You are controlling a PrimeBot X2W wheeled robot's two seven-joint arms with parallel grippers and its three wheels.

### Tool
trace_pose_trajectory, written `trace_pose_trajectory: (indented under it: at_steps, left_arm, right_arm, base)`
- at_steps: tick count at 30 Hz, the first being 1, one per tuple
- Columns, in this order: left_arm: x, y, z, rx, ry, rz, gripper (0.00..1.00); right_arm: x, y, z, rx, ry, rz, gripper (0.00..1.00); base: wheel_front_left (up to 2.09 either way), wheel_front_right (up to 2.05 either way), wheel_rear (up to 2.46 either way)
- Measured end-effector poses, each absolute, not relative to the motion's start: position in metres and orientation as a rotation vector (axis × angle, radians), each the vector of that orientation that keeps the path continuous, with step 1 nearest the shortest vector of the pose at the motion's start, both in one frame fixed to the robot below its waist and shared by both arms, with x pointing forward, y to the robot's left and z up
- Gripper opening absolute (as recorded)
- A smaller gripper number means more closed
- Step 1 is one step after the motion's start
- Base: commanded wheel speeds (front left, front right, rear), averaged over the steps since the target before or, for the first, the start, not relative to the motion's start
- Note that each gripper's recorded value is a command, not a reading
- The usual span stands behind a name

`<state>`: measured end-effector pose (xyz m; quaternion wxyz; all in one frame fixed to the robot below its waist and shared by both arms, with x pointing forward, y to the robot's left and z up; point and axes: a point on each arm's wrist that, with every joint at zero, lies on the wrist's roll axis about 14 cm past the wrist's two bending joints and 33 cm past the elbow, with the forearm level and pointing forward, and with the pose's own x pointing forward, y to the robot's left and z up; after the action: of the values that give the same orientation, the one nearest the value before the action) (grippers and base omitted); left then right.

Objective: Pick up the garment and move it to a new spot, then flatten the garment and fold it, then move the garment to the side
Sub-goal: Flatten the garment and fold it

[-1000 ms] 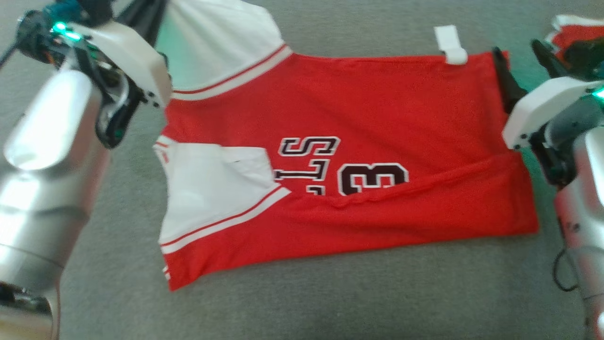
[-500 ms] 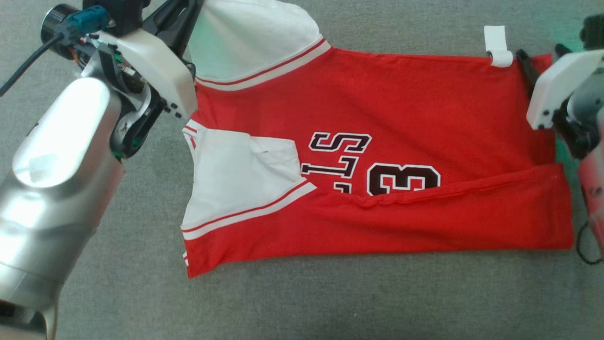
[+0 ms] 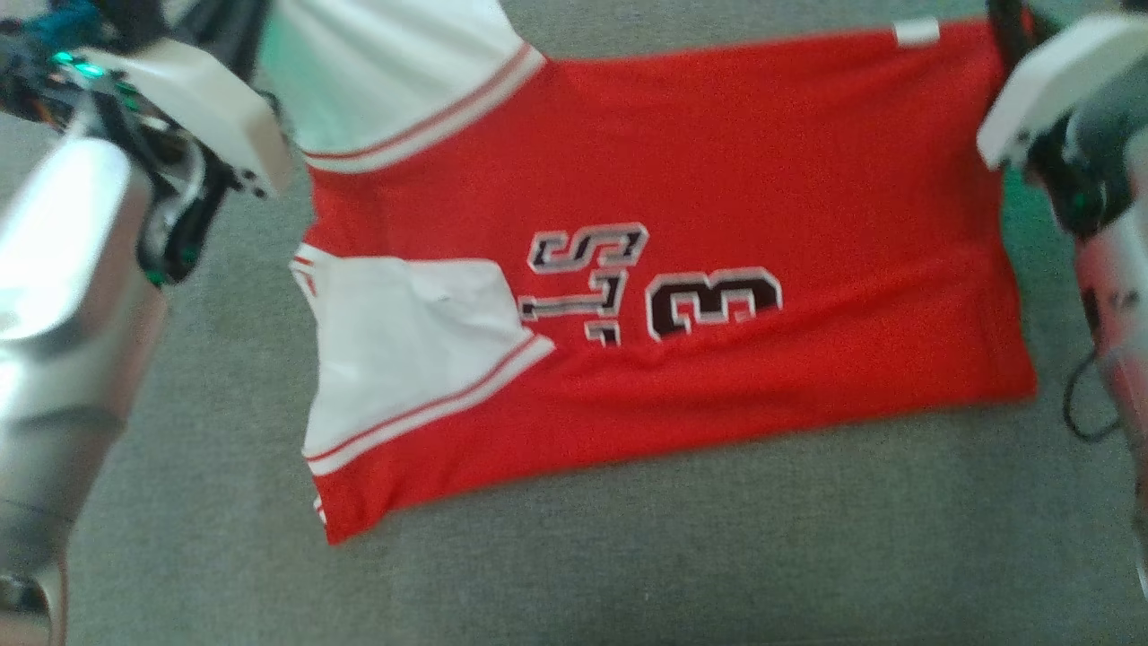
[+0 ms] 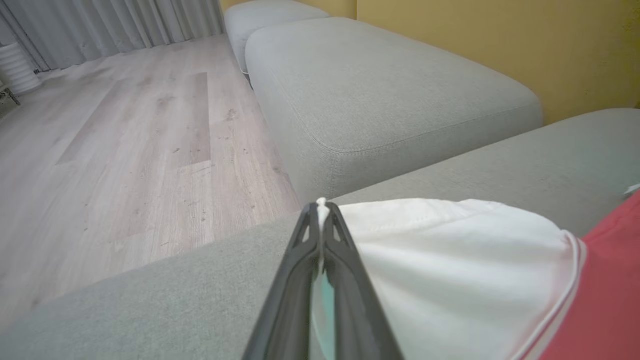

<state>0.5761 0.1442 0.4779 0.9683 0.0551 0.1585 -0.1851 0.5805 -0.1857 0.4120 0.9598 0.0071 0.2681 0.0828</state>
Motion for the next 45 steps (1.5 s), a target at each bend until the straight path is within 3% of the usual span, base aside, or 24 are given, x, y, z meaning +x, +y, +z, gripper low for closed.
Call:
trace_pose_trajectory:
  at_steps: [11,22,35,45]
  left_arm:
    - [0.639,0.144,0.515,0.098,0.13,-0.311,0.0]
    - [0.627,0.14,0.506,0.087,0.162,-0.347,0.0]
    - [0.55,0.135,0.47,0.098,0.417,-0.451,0.0]
    - [0.455,0.14,0.425,0.097,0.732,-0.562,0.0]
  right_arm:
    - [0.628,-0.192,0.474,0.026,0.293,0.145,0.0]
    - [0.624,-0.183,0.468,0.053,0.295,0.155,0.0]
    - [0.567,-0.191,0.43,-0.005,0.523,0.19,0.0]
    - [0.52,-0.2,0.409,0.0,0.732,0.207,0.0]
  base:
    - [0.0,0.0,0.0]
    - [0.0,0.0,0.0]
    - [0.0,0.0,0.0]
    - [0.0,0.0,0.0]
